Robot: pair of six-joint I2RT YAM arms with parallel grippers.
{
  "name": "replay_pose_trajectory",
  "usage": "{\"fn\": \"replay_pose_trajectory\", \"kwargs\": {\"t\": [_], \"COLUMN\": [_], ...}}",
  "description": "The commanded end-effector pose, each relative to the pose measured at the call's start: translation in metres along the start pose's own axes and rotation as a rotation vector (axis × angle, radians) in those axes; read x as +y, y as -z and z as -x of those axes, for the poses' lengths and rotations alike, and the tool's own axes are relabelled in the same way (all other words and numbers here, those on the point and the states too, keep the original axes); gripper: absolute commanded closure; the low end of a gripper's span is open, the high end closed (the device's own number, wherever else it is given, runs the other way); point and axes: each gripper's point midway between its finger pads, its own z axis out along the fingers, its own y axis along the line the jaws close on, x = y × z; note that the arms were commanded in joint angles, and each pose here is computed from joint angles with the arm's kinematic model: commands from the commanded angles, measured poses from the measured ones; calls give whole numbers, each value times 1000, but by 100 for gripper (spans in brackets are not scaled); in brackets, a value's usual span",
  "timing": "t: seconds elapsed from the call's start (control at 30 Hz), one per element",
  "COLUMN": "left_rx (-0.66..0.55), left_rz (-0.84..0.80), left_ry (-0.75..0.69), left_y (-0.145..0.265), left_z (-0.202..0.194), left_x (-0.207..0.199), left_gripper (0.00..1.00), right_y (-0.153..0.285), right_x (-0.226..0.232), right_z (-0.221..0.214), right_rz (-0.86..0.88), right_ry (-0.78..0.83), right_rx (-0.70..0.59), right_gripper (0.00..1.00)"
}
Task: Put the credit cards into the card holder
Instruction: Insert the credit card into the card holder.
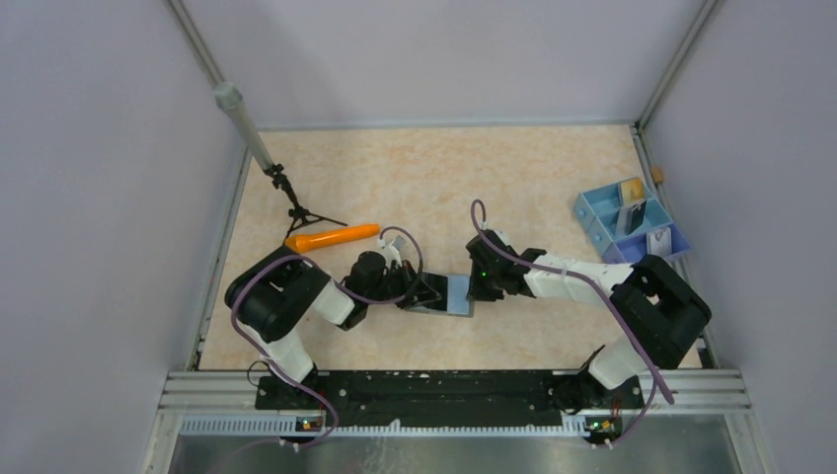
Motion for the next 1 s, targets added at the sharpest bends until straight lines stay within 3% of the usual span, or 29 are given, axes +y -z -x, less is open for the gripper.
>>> {"fn": "replay_pose_trajectory", "kwargs": {"t": [0.0,0.47,0.97], "left_rx": [29,41,12], "left_rz": [-8,-28,55], "left_ry": [-3,13,108], "left_y": [-2,-4,3], "left_z": [-8,-14,-21], "left_x": [2,2,21], "left_gripper": [100,100,100], "right_y": [-6,-4,-4], "right_x": [-8,-9,-14], "right_z": [-3,-1,1], "right_rz": [-46,-51,-70], "right_ry": [6,-1,-23], "right_rx": [-12,-20,-43], "right_gripper": [100,100,100]}}
